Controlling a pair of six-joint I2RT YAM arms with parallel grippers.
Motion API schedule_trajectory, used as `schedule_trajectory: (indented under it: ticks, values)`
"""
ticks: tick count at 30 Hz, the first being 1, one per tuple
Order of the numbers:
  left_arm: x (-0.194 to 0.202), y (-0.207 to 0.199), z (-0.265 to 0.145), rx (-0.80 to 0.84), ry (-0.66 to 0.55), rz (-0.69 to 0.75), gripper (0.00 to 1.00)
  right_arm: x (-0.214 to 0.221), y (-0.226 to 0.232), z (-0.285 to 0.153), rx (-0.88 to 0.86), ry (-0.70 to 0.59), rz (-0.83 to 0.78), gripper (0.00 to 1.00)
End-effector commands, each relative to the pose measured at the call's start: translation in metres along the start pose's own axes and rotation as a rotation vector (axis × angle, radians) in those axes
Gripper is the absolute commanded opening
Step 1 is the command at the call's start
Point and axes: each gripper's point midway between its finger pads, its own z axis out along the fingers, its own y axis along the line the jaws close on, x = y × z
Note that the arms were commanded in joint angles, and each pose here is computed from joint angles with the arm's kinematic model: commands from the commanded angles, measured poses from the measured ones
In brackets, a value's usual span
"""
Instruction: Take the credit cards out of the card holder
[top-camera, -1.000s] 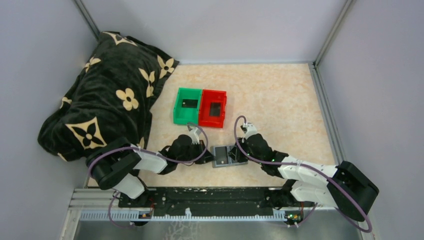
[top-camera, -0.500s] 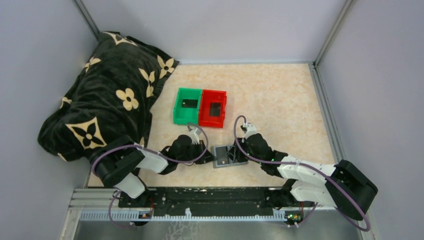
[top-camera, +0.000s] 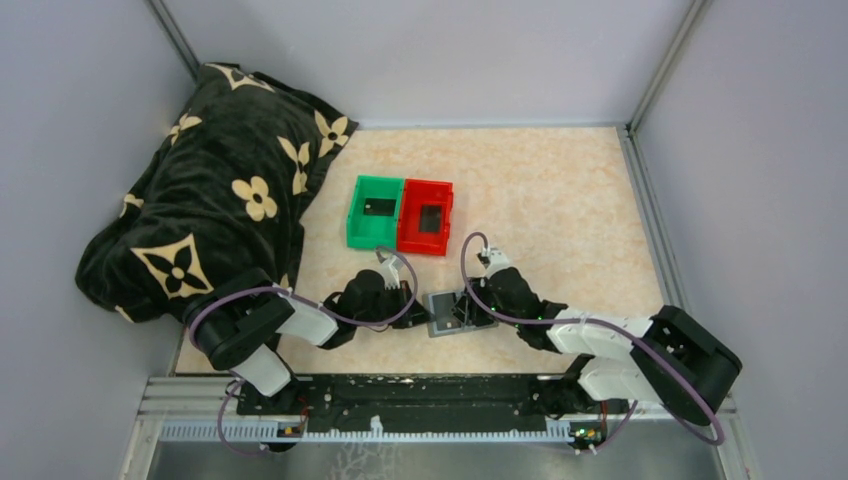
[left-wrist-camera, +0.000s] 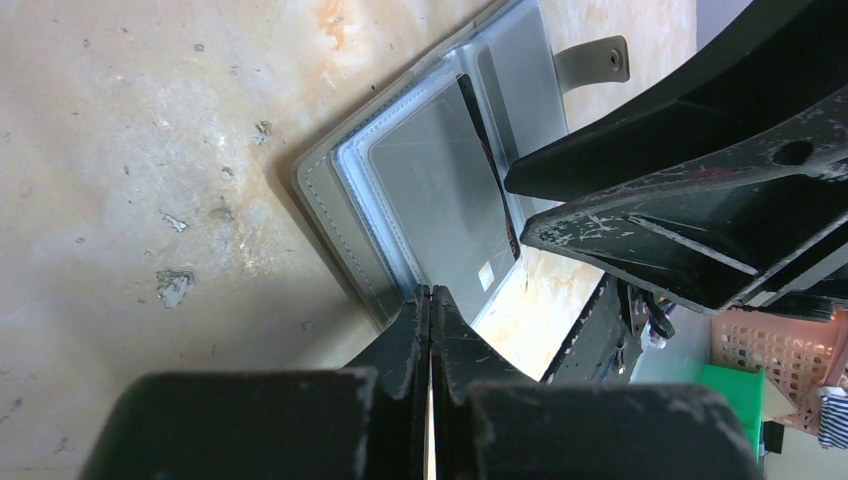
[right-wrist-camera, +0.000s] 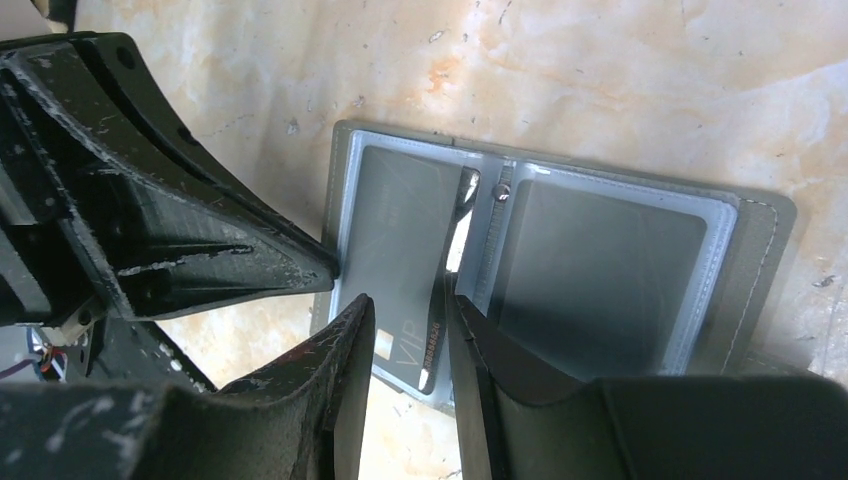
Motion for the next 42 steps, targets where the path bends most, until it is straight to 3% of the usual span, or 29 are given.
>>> schedule_trajectory:
  ticks: [1,42]
  values:
    - [-0.001,-0.001,0.002,0.011,-0.002,0.005,0.0,-0.005,0.003,0.005,-0.029,-0.03,0.004,0.34]
    - [0.002,-0.005,0.013,0.039,0.034,-0.008,0.0,-0.011,0.057,-0.01,-0.333,-0.026,0.07,0.26]
